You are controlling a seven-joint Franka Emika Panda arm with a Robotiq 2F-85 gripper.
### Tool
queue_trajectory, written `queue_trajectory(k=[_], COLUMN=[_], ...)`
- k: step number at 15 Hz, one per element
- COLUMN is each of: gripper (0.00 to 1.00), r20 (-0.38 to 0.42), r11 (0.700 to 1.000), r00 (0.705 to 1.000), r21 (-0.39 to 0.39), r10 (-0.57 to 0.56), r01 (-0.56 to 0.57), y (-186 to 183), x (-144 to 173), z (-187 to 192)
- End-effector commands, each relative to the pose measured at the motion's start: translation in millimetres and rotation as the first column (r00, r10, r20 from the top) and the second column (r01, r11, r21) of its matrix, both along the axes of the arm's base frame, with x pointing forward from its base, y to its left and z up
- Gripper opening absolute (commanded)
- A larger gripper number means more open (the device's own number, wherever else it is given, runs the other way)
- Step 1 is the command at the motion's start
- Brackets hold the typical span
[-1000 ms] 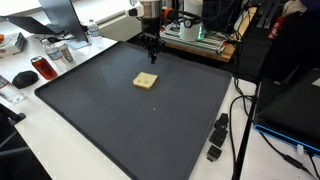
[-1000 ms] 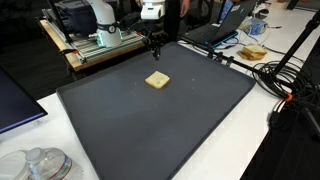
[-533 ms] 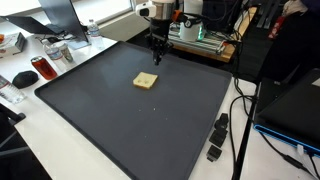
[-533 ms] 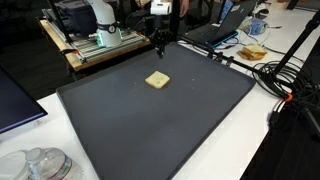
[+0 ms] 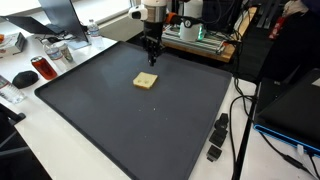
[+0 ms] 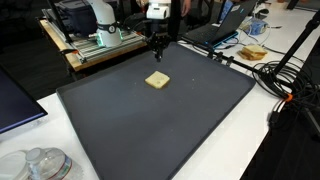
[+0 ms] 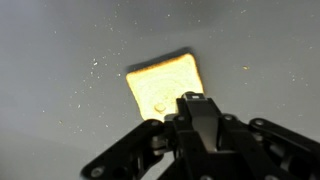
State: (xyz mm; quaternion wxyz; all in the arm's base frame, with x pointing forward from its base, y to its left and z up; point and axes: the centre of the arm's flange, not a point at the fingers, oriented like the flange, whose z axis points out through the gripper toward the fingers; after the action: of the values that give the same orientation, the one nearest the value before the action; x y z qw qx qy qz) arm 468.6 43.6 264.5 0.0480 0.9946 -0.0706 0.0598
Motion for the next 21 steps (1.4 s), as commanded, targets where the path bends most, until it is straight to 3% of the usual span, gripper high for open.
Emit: queue_trajectory(k=[1, 9, 21], gripper=[0.05, 0.05, 0.05], r20=[-0.016, -0.049, -0.107], r11=[0.999, 0.992, 0.992], r00=[0.999, 0.998, 0.992], r21=[0.043, 0.113, 0.101], r10=[-0.027, -0.043, -0.066], r01=[0.028, 0.049, 0.077], y=[-24, -48, -55], x=[16, 36, 38], z=[-14, -45, -78])
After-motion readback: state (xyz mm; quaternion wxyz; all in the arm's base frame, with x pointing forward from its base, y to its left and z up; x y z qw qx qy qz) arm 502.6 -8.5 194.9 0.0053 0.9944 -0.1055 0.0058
